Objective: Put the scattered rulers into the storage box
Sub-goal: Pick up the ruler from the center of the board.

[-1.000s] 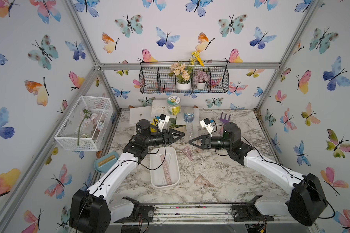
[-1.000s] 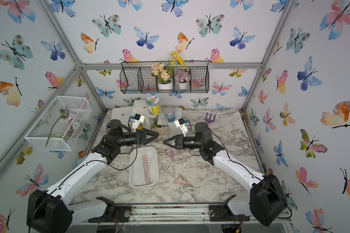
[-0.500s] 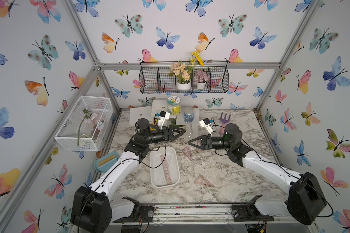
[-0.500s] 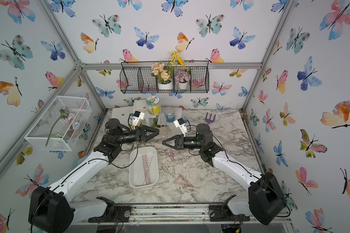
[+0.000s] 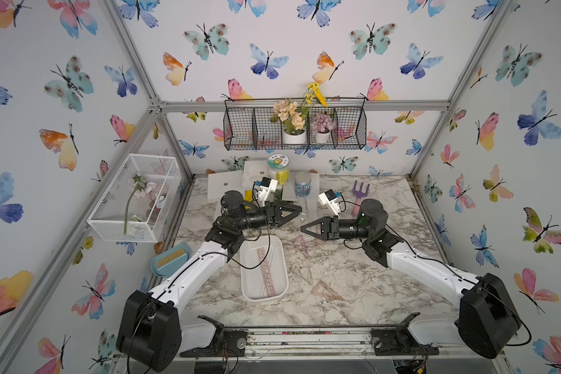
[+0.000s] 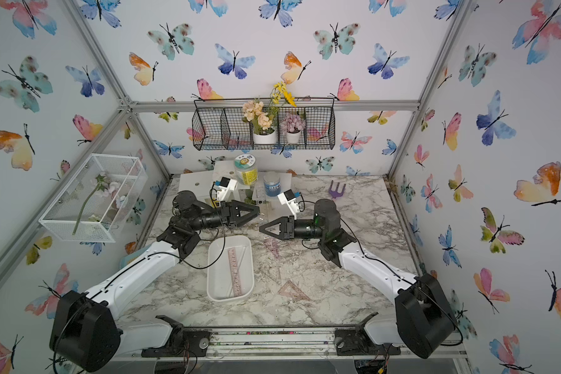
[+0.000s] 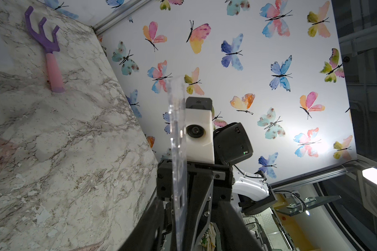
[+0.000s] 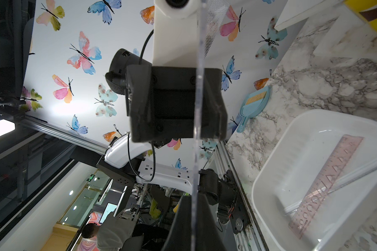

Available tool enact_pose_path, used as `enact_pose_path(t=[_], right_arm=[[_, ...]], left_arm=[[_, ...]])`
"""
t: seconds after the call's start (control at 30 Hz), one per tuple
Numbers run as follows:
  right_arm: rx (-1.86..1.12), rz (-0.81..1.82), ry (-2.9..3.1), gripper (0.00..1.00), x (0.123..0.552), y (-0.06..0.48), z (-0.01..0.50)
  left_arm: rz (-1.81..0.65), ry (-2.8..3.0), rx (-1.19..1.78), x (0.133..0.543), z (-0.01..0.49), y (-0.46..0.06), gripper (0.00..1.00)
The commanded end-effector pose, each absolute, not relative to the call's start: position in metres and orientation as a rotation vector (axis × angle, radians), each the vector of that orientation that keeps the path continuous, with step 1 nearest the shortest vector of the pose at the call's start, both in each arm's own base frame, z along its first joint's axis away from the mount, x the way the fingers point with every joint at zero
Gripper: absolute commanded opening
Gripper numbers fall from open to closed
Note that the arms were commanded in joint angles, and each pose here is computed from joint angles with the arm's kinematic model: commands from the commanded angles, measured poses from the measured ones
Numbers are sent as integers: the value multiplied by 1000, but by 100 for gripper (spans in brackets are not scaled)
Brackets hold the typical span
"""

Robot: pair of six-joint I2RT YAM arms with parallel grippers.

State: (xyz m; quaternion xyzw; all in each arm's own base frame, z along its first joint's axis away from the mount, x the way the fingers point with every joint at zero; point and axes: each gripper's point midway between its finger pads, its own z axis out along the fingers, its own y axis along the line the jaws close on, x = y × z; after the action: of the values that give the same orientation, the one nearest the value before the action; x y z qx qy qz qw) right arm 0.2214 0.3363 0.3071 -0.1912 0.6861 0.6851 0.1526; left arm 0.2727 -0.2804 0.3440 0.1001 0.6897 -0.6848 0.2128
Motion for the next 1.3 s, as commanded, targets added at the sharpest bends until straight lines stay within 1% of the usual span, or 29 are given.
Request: enact_pose_path(t=[0.0,0.07,0.2,0.37,0.4,0.43,0.47,0.5,0.53,0.57,0.6,0.63,0.7,0.87,0.97,1.13,1.27], right_arm=[[-599,1985,1941,3,215,336,308],[-598,1985,1944,4,215,335,308],[-602,1986,1947,4,213,334,306],[-605,1980,1939,9,212,333,307],[-607,1978,1934,13,212,333,308],[-612,1977,1928,20,212,333,309],[-617,1973,1920,32,211,332,311],[-617,1962,1912,46,211,331,312],[-604,1937,1910,58,213,331,313],[-591,1904,1911,69,216,329,312],[-576,1873,1914,77,218,327,312],[-561,1844,1921,82,221,325,310],[-540,1797,1942,88,225,322,307],[-493,1686,1970,89,236,308,307],[-416,1564,2014,89,251,294,301],[-294,1414,2143,89,272,277,271],[-204,1239,2326,87,286,267,227]], left_arm=[[-1930,1877,332,267,352,-284,38],[-1935,1876,326,267,351,-284,34],[-1945,1873,324,267,351,-285,23],[-1953,1881,313,267,350,-286,7],[-1954,1885,311,267,349,-287,3],[-1954,1888,307,268,348,-286,0],[-1955,1892,308,267,348,-286,0],[-1952,1896,305,267,347,-286,0],[-1949,1898,305,267,346,-286,0],[-1944,1901,306,267,347,-286,0],[-1934,1907,306,267,346,-285,0],[-1920,1916,305,267,345,-284,0],[-1894,1936,300,269,343,-281,0],[-1817,1992,268,272,334,-266,0],[-1766,2041,222,273,321,-251,0],[-1650,2157,120,272,285,-225,0],[-1467,2318,21,270,242,-209,0]])
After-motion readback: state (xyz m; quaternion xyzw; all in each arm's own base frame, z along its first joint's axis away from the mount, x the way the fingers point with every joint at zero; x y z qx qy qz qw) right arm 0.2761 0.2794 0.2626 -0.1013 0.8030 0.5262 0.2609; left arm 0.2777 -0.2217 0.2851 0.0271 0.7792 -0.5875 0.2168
